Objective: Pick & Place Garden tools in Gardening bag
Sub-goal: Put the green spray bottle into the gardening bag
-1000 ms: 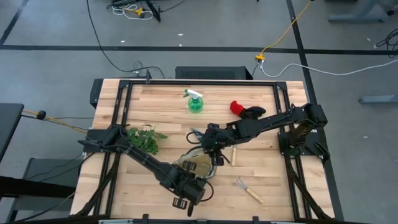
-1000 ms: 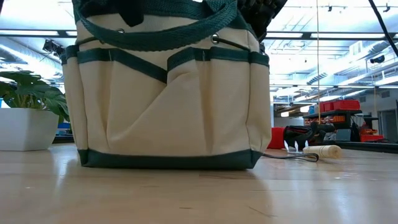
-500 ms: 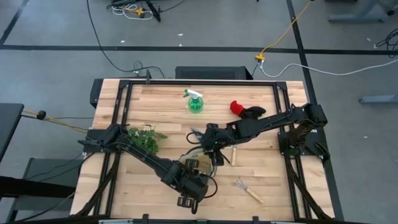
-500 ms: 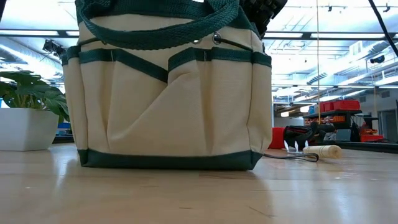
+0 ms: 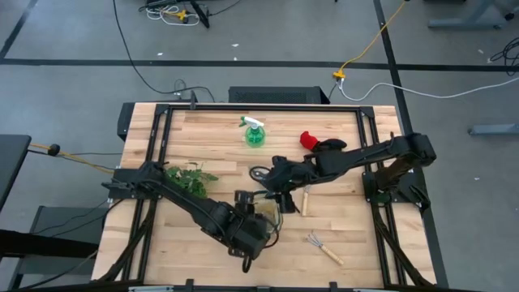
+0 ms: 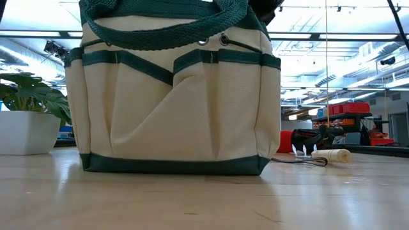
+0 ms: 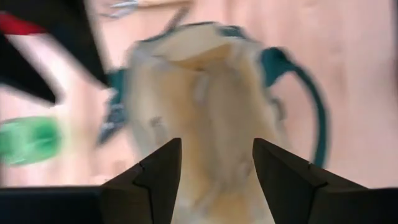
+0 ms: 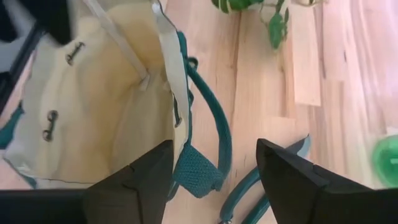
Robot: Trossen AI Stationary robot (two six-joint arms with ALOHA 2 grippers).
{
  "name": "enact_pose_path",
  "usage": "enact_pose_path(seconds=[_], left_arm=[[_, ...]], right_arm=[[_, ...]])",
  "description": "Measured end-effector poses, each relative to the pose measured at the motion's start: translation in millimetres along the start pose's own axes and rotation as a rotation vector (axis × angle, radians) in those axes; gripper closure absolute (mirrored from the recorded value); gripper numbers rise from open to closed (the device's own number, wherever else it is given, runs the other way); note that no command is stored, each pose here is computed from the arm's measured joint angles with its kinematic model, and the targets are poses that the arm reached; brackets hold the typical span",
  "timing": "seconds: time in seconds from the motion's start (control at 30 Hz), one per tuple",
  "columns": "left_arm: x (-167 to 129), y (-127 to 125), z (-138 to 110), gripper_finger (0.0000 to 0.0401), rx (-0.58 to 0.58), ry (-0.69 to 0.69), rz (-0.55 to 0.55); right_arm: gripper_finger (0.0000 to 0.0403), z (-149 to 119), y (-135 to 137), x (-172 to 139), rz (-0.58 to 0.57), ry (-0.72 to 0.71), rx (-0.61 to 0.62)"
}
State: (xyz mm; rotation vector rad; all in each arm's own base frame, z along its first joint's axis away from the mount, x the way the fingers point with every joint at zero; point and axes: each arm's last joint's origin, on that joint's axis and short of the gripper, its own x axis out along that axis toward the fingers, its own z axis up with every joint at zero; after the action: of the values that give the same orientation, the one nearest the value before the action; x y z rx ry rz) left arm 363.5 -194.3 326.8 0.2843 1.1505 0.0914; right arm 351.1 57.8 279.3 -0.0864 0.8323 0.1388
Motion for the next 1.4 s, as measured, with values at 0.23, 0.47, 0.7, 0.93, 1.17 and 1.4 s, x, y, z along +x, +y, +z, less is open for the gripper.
enact_pose_path(seconds=[0.23,0.47,0.7,0.93,1.17,1.4], left_arm=[[-3,26,-8,0.0195,-0.024,0.086,0.202],[2,54,-3,0.0195,-0.049,0.093,0.244],[-12,96,-9,0.0195,-0.124,0.083,0.276],[-15,123,-42,0.0195,-0.214,0.105,0.34],[-2,148,-76,0.0195,-0.348,-0.039,0.343],[33,164,-109,0.0195,-0.505,-0.181,0.342]], right_arm=[[0.0172,0,-2,-9,-0.073,-0.006,-0.003],[0.0172,-1,-2,-14,-0.076,0.007,-0.003],[0.0172,-4,-3,-25,-0.076,0.032,0.007],[0.0172,-7,-3,-37,-0.077,0.052,0.025],[0.0172,-10,-4,-50,-0.122,0.067,0.047],[0.0172,-17,-6,-54,-0.186,0.123,0.068]])
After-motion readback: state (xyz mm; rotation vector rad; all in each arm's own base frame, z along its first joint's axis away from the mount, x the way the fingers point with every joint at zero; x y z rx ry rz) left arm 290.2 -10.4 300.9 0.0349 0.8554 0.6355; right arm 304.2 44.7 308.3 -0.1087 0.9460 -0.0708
